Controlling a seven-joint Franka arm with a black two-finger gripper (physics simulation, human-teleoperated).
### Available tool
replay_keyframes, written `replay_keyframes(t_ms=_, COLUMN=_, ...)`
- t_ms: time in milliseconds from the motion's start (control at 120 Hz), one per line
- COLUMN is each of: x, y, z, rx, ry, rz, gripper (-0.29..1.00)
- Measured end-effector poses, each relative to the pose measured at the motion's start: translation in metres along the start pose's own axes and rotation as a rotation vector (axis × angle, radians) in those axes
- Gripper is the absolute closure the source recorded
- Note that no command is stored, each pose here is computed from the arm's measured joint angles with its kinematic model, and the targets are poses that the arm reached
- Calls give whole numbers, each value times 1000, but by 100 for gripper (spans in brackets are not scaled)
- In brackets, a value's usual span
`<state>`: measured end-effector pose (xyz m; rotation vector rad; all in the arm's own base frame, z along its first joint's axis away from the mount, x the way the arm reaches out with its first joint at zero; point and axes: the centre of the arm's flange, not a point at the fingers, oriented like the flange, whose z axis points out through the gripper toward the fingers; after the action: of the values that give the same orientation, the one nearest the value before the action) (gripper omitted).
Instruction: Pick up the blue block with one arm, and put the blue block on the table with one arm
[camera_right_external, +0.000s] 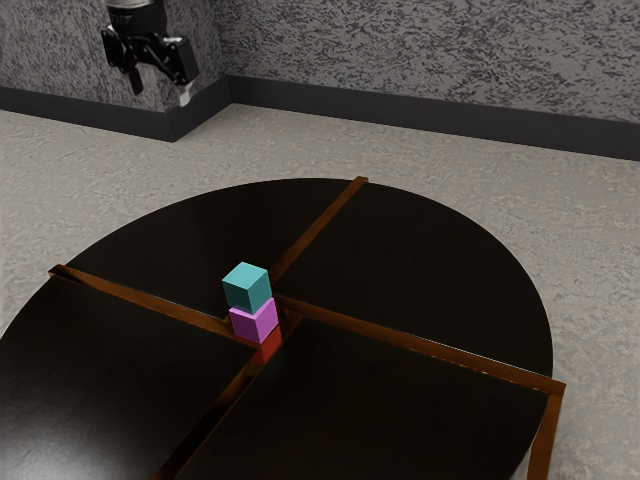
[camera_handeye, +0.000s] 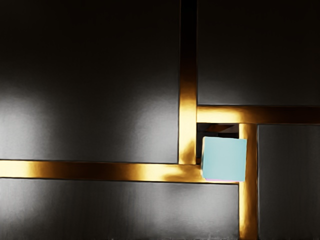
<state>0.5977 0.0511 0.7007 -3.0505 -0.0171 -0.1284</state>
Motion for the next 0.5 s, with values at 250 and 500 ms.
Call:
replay_keyframes(t_ms=250, x=-24, y=3, z=-80, rx=10, ry=154, rz=40, gripper=0)
replay_keyframes(t_ms=500, x=-86, y=102, z=-163, rx=-50, ry=248, rz=289, gripper=0)
